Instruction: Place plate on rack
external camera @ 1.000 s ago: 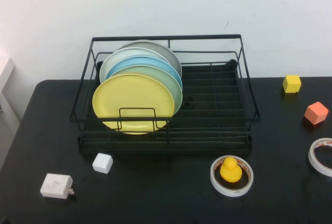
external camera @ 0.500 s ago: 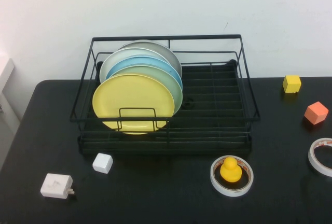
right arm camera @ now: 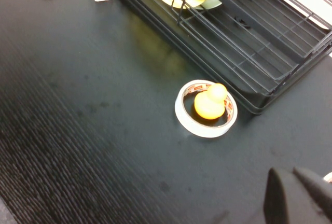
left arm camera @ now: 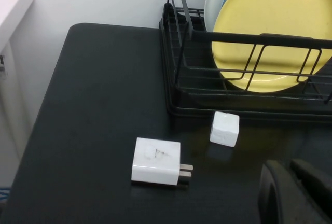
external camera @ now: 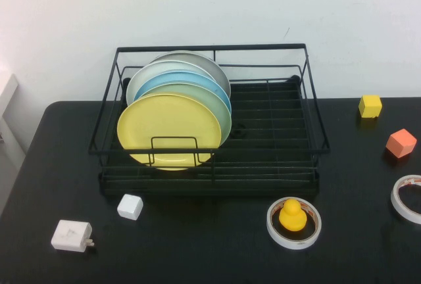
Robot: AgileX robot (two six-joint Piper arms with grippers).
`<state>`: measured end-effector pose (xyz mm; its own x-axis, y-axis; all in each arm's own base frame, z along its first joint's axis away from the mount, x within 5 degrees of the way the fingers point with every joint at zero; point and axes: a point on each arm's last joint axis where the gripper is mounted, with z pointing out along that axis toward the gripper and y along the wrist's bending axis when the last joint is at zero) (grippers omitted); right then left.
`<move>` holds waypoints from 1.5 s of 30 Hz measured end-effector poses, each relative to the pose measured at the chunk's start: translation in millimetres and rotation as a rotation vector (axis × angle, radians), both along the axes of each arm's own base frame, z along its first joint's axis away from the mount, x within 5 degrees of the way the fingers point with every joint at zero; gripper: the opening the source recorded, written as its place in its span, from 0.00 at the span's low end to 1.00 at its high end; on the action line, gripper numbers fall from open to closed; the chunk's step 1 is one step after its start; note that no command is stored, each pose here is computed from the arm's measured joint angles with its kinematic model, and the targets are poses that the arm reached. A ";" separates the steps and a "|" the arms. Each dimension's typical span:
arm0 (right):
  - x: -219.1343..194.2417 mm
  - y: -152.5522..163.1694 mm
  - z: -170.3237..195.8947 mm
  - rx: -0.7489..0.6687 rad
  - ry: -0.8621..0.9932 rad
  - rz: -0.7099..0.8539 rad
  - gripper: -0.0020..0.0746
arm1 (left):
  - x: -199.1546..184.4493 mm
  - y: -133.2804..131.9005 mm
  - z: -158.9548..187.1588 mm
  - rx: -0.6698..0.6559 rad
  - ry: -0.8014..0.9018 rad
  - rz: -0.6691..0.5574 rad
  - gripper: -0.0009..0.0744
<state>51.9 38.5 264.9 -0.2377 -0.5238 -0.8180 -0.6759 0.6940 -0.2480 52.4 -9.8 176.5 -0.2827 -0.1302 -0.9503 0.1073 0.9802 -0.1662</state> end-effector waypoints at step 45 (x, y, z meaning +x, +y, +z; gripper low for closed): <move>0.0 -31.5 -94.7 0.119 -0.170 -0.558 0.02 | -0.1 0.0 -0.1 -0.011 0.002 0.003 0.01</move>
<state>51.9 7.0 170.2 -0.3115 -0.2600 -0.9140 -0.1583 0.9626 -0.2198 52.3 -9.8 176.4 -0.2846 -0.1412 -0.9482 0.1042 0.9787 -0.1771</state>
